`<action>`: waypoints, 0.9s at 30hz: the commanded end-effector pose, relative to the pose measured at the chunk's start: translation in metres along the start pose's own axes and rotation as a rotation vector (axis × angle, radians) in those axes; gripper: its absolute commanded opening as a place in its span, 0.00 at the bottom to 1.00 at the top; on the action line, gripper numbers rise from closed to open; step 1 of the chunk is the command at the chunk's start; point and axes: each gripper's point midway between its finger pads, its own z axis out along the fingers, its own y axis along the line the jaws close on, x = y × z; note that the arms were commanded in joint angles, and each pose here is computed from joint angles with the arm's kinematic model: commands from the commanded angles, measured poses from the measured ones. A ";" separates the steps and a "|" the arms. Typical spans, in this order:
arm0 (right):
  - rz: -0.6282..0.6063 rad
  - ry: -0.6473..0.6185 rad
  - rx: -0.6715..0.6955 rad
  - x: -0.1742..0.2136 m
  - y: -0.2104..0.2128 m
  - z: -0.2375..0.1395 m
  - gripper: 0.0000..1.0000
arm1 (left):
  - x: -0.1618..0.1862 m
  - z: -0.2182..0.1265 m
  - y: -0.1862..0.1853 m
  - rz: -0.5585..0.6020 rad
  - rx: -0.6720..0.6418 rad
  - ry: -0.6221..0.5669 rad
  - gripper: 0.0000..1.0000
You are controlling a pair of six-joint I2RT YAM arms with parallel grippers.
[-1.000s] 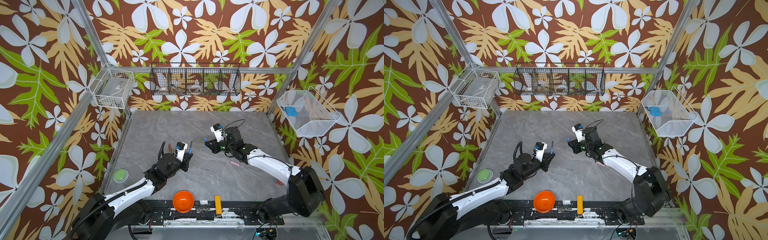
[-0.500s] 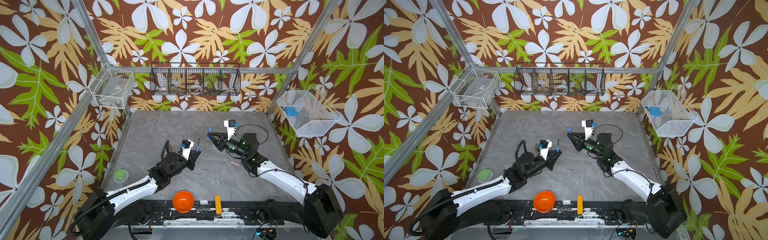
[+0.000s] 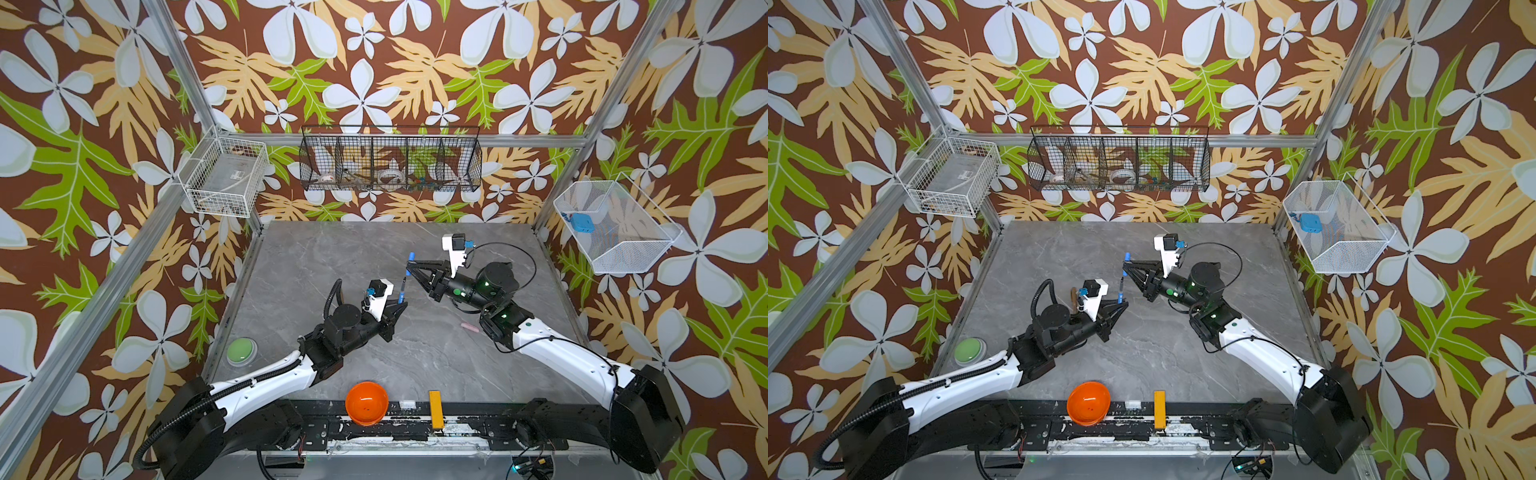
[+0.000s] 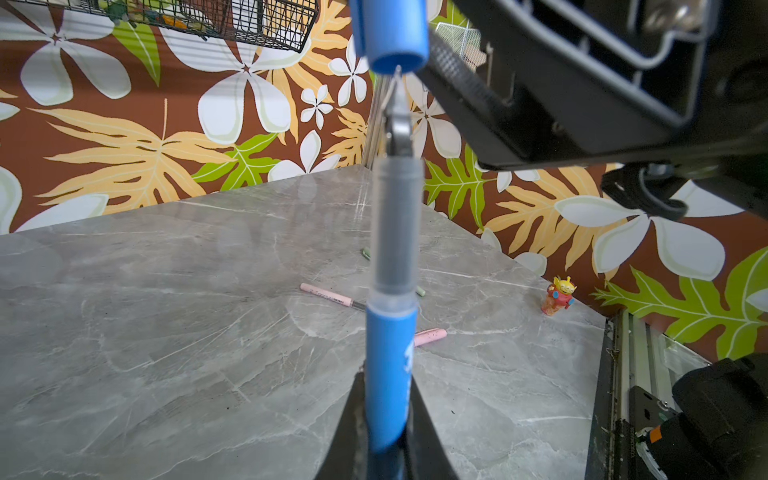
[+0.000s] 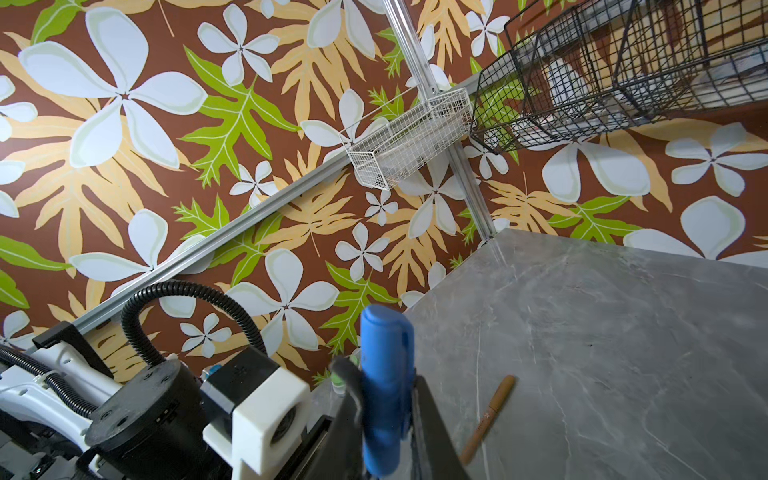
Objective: Insert the pens into the pen caps
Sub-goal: 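Position the blue cap above the pen tip with the right gripper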
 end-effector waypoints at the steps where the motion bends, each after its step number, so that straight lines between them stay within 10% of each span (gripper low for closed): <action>1: -0.043 -0.002 0.003 -0.004 0.004 0.002 0.18 | -0.008 0.001 0.003 0.028 -0.042 -0.031 0.00; 27: -0.110 -0.015 0.042 -0.003 0.015 0.002 0.17 | -0.011 -0.003 -0.001 0.045 -0.100 -0.080 0.00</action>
